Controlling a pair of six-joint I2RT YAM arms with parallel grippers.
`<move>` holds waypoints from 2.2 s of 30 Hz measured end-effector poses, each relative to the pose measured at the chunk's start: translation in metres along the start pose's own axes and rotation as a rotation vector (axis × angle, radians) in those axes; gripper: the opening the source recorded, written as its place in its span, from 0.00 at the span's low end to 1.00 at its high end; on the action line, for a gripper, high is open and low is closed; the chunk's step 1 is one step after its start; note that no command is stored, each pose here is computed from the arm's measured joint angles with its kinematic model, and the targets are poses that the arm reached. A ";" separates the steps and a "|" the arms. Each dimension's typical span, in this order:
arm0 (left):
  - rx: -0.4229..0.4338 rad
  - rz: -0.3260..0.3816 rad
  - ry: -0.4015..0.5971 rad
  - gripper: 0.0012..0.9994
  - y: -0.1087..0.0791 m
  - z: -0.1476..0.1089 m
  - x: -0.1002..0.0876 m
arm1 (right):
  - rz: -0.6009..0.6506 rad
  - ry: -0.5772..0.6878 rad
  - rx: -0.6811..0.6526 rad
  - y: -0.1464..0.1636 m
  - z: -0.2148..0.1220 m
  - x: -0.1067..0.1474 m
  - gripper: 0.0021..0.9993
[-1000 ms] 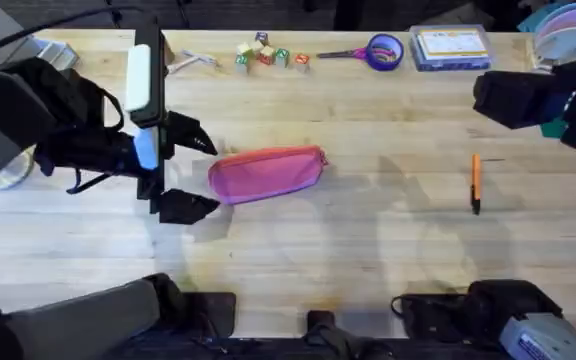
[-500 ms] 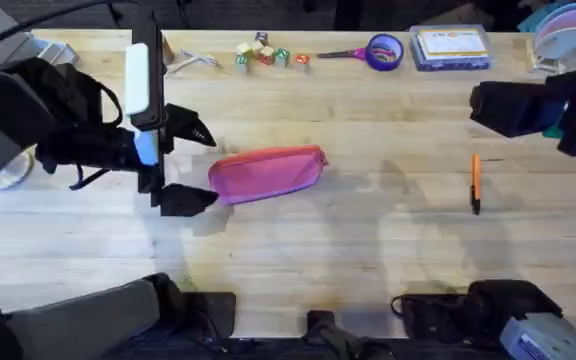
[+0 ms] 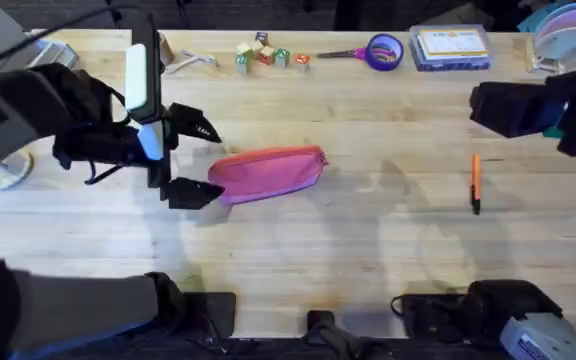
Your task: Unzip the bag, pick up the pens from the table one at a time and place them inside, then zip the bag closed.
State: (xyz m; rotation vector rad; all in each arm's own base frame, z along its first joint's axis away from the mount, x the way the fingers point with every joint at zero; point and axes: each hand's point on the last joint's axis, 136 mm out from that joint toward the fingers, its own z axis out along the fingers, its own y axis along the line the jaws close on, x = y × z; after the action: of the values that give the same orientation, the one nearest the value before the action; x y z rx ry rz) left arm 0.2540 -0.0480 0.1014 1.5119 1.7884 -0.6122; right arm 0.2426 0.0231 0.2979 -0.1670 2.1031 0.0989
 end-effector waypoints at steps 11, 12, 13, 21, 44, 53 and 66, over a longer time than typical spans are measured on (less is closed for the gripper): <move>0.019 -0.050 -0.090 0.87 0.000 0.006 -0.006 | 0.000 0.001 0.000 0.000 0.000 0.000 1.00; 0.019 -0.050 -0.089 0.84 0.000 0.006 -0.006 | 0.000 0.001 0.000 0.000 0.000 0.000 1.00; 0.019 -0.049 -0.089 0.80 0.000 0.006 -0.006 | 0.000 0.001 0.000 0.000 0.000 0.000 1.00; 0.026 -0.054 -0.076 0.05 -0.001 0.007 -0.004 | 0.000 0.002 -0.001 0.000 0.000 0.000 1.00; 0.024 -0.052 -0.076 0.05 0.000 0.007 -0.004 | 0.094 0.174 -0.447 0.065 0.046 0.015 1.00; 0.022 -0.049 -0.075 0.05 0.000 0.007 -0.004 | 0.132 0.291 -0.593 0.082 0.067 0.033 1.00; 0.020 -0.046 -0.075 0.04 0.001 0.007 -0.004 | -0.452 0.209 -0.555 0.067 0.092 0.047 1.00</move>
State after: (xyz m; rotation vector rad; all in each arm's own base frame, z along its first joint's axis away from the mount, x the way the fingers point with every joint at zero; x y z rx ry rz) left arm 0.2565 -0.0553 0.0998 1.4454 1.7690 -0.7021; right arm 0.2861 0.0982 0.2111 -1.0132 2.1422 0.4051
